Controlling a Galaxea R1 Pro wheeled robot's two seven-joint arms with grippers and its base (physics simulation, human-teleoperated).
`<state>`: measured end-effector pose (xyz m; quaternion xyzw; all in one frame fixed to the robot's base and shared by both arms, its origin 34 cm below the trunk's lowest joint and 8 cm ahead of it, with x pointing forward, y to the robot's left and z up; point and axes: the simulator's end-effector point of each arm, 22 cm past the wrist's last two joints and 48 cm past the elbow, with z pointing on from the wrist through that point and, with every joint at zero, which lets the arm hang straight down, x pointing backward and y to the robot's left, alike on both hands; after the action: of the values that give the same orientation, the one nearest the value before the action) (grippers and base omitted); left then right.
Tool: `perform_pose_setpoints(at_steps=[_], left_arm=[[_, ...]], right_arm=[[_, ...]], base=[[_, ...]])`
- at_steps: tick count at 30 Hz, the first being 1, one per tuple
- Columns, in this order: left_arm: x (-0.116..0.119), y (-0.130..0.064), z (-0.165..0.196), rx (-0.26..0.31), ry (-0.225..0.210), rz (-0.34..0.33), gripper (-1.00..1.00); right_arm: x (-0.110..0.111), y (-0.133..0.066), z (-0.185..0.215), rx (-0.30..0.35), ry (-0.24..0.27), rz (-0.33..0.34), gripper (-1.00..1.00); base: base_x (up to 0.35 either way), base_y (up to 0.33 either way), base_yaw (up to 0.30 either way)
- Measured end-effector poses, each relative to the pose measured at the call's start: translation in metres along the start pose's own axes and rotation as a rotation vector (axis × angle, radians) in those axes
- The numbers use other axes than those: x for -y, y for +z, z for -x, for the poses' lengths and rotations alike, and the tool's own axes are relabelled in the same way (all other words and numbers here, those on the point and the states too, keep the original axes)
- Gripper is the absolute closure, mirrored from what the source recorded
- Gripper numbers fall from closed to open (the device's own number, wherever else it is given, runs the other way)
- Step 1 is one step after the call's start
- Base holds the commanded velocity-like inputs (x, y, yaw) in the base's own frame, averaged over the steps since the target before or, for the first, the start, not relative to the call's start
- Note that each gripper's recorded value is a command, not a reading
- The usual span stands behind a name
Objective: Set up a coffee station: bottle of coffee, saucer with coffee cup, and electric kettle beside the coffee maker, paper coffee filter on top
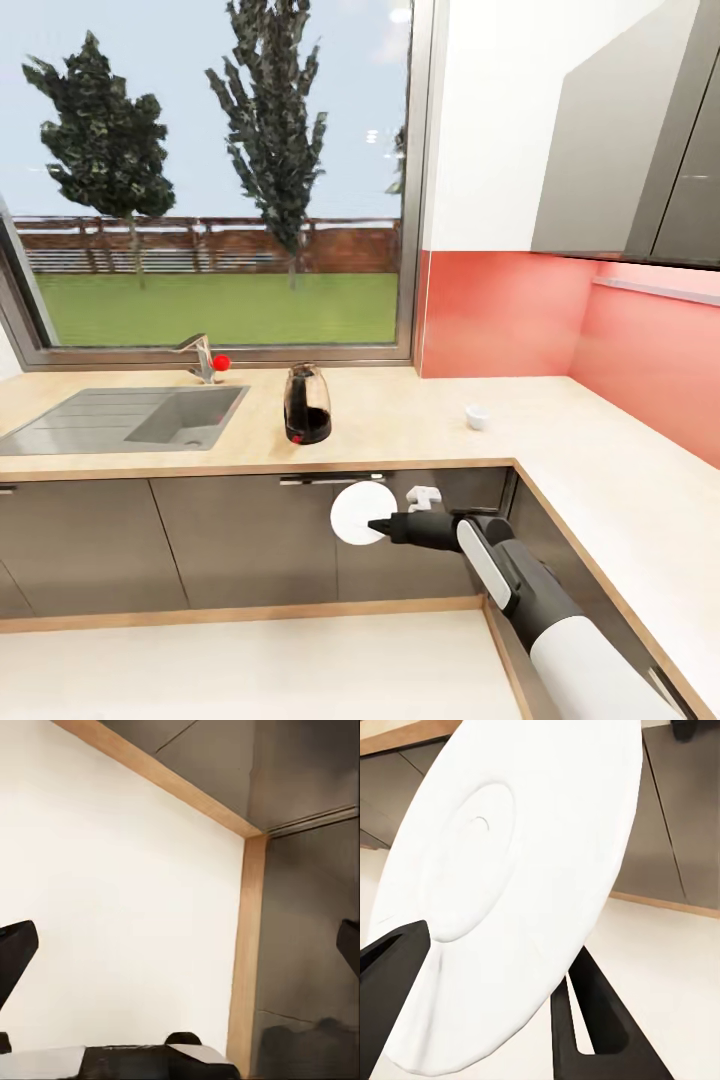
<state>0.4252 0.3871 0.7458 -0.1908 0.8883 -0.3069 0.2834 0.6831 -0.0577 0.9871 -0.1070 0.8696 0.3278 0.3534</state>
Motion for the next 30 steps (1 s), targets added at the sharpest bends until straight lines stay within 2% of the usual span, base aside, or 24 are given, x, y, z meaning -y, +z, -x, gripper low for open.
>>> perform_pose_setpoints(at_steps=[1, 2, 4, 5, 6, 9, 10, 12, 16, 23, 24, 25, 30], left_arm=[[-0.013, 0.001, -0.007, -0.011, -0.007, 0.059, -1.00], [-0.040, 0.005, -0.027, -0.038, -0.023, 0.200, -1.00], [-0.066, 0.006, -0.048, -0.074, -0.028, 0.345, -1.00], [-0.085, 0.002, -0.065, -0.110, -0.016, 0.463, -1.00], [-0.096, 0.000, -0.076, -0.133, -0.003, 0.541, -1.00], [-0.113, -0.007, -0.103, -0.193, 0.044, 0.728, -1.00], [-0.117, -0.009, -0.115, -0.221, 0.088, 0.809, -1.00], [-0.115, -0.008, -0.119, -0.226, 0.136, 0.853, -1.00], [-0.115, -0.006, -0.111, -0.181, 0.179, 0.869, -1.00], [-0.119, -0.009, -0.123, -0.178, 0.182, 0.881, -1.00], [-0.117, -0.007, -0.125, -0.176, 0.183, 0.877, -1.00], [-0.113, -0.003, -0.122, -0.150, 0.189, 0.869, -1.00], [-0.112, -0.002, -0.122, -0.146, 0.190, 0.867, -1.00]], right_arm=[[0.000, 0.000, 0.000, -0.001, 0.000, -0.001, 1.00], [0.001, 0.001, -0.002, -0.004, 0.000, -0.003, 1.00], [0.002, 0.001, -0.003, -0.007, 0.001, -0.004, 1.00], [0.002, 0.001, -0.003, -0.007, 0.001, -0.005, 1.00], [0.002, 0.001, -0.003, -0.007, 0.001, -0.005, 1.00], [0.002, 0.001, -0.003, -0.008, 0.001, -0.004, 1.00], [0.002, 0.001, -0.004, -0.009, 0.001, -0.003, 1.00], [0.001, 0.001, -0.003, -0.007, 0.001, -0.001, 1.00], [0.000, 0.002, -0.003, -0.007, 0.000, -0.002, 1.00], [-0.002, 0.004, -0.005, -0.011, 0.004, 0.002, 1.00], [-0.001, 0.004, -0.006, -0.012, 0.005, 0.001, 1.00], [0.000, 0.004, -0.007, -0.013, 0.008, 0.000, 1.00], [0.000, 0.005, -0.007, -0.012, 0.009, 0.000, 1.00]], base=[[0.000, 0.000, 0.000], [0.000, 0.000, 0.000], [0.000, 0.000, 0.000], [0.000, 0.000, 0.000], [0.000, 0.000, 0.000], [0.000, 0.000, 0.000], [0.000, 0.000, 0.000], [0.000, 0.000, 0.000], [0.000, 0.000, 0.000], [0.000, 0.000, 0.000], [0.000, 0.000, 0.135], [0.000, 0.000, 0.205], [0.000, 0.000, 0.252]])
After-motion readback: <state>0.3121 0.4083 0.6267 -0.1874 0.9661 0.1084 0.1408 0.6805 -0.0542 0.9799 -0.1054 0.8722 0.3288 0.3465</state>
